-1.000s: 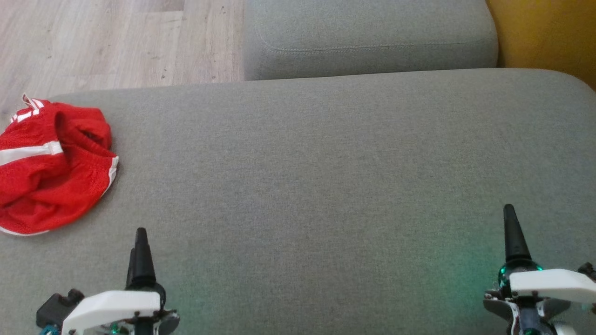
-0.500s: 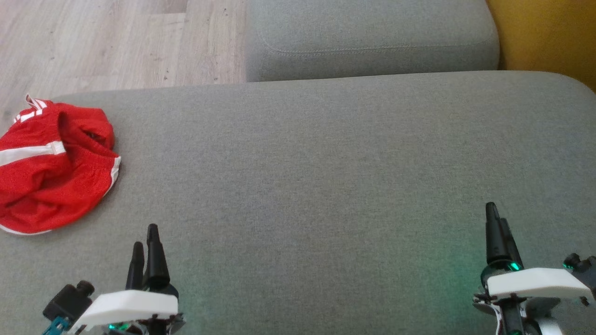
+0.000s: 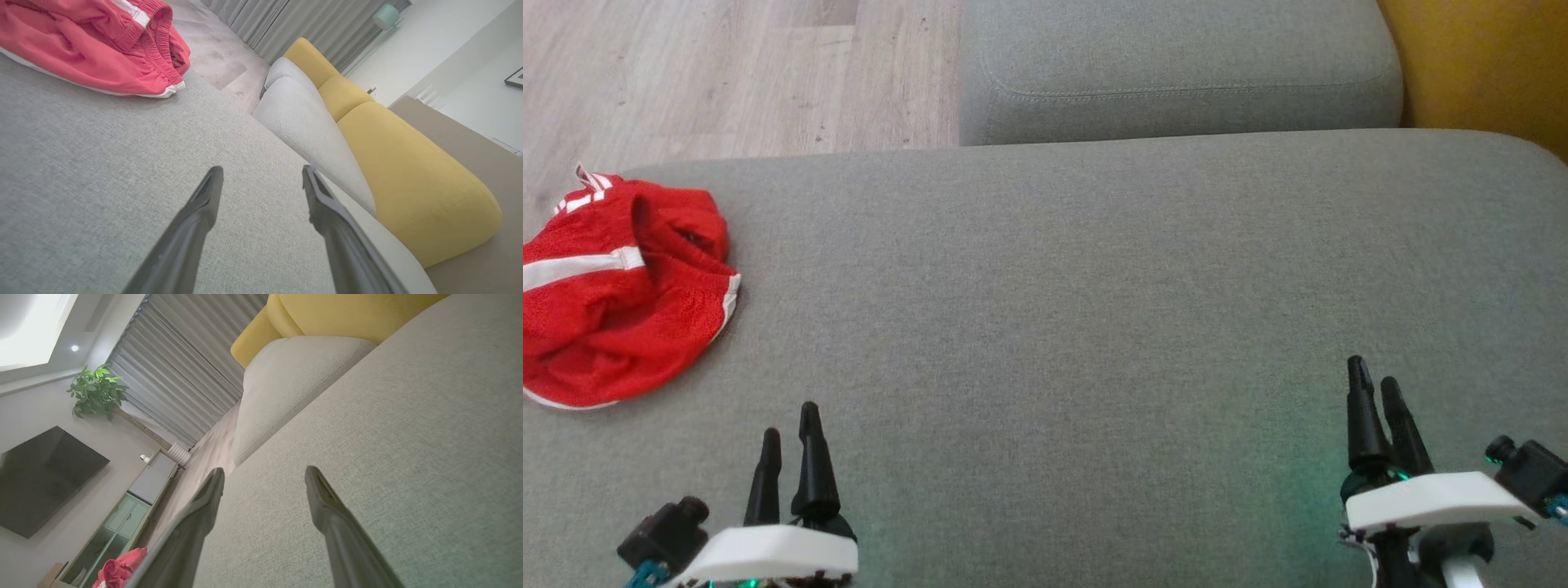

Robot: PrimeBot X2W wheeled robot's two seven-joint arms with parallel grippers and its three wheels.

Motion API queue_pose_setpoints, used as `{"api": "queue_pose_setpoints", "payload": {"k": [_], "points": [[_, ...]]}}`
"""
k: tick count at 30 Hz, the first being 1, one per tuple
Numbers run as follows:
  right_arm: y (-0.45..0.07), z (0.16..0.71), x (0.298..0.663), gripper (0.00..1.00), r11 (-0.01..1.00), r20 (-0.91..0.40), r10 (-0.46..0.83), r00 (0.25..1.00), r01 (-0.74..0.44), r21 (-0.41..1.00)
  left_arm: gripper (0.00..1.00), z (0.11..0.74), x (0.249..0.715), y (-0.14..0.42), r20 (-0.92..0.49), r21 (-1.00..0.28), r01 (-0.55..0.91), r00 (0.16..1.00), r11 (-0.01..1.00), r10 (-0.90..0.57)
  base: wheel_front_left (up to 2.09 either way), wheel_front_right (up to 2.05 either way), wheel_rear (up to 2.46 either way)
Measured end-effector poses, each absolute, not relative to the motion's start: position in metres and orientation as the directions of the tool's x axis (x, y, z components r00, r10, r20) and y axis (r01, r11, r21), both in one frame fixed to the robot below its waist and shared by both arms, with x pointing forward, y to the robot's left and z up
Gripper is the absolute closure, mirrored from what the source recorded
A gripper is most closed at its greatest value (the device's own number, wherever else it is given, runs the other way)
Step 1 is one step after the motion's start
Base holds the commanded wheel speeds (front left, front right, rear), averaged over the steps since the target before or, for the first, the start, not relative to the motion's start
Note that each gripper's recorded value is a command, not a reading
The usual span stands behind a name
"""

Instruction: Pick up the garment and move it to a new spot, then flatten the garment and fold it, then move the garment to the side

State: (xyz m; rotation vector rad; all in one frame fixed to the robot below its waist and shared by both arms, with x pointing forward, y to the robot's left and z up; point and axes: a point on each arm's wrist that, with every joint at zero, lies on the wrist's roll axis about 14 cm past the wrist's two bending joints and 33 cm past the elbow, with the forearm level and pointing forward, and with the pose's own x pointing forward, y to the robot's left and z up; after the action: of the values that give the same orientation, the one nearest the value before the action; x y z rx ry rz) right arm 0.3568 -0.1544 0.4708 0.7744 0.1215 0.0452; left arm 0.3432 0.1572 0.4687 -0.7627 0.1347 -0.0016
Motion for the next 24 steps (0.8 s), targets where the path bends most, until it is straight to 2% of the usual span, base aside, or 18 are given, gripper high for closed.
{"api": "queue_pose_setpoints", "payload": {"k": [24], "points": [[-0.132, 0.469, 0.352, 0.0, 0.88, -0.072, 0.159, 0.985, -0.108, 0.463, 0.0, 0.464, 0.336, 0.147, -0.114, -0.466, -0.003, 0.992, 0.885, -0.057, 0.0, 0.0, 0.0]]}}
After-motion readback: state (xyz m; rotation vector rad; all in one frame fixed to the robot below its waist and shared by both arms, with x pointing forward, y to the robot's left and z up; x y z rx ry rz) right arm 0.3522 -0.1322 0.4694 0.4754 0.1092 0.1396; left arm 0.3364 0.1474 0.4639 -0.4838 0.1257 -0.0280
